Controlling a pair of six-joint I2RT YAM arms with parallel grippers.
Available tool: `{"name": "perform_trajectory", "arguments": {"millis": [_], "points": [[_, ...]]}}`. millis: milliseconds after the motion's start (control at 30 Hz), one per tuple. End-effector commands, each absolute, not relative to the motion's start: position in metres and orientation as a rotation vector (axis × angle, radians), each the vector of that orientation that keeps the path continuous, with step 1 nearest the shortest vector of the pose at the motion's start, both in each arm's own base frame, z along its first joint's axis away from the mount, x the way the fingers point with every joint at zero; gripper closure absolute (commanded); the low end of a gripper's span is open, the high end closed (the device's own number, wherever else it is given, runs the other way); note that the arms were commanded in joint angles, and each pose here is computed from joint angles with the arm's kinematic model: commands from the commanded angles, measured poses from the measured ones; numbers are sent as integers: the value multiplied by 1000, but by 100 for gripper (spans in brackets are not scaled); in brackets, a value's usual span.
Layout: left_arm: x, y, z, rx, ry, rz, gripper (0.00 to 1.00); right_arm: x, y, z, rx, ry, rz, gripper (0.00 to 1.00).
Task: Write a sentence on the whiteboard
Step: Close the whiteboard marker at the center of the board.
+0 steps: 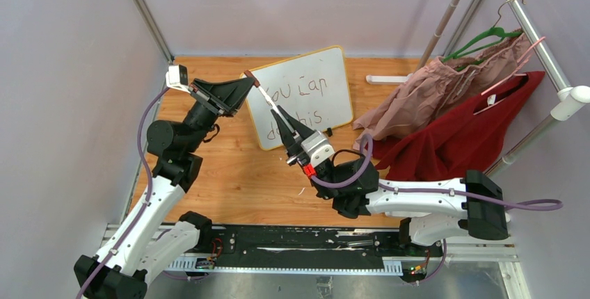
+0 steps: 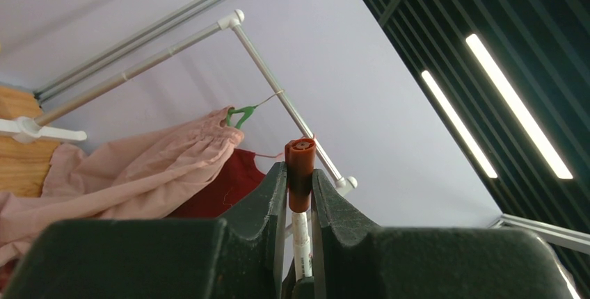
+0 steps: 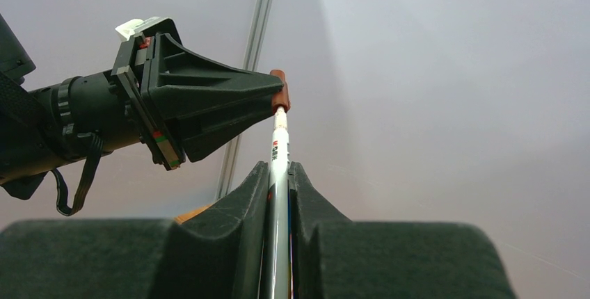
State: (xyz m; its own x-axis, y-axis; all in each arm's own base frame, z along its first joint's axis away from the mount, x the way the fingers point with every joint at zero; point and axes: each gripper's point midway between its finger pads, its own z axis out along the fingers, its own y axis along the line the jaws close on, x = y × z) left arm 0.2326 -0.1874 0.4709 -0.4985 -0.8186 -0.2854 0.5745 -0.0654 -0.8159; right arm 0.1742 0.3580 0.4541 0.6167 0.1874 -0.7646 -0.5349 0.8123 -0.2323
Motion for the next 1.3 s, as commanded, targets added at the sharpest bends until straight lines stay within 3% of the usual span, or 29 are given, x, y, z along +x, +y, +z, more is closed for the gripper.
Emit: {"name": "perform_trajectory", "arguments": {"millis": [0,1267], "points": [[216,-187,492,-234,1116,-1765,100,168,356,473,-421,782,475,100],[200,-195,492,-138,1134,-1778,100,175,364,484,-421,744,427,100]]}}
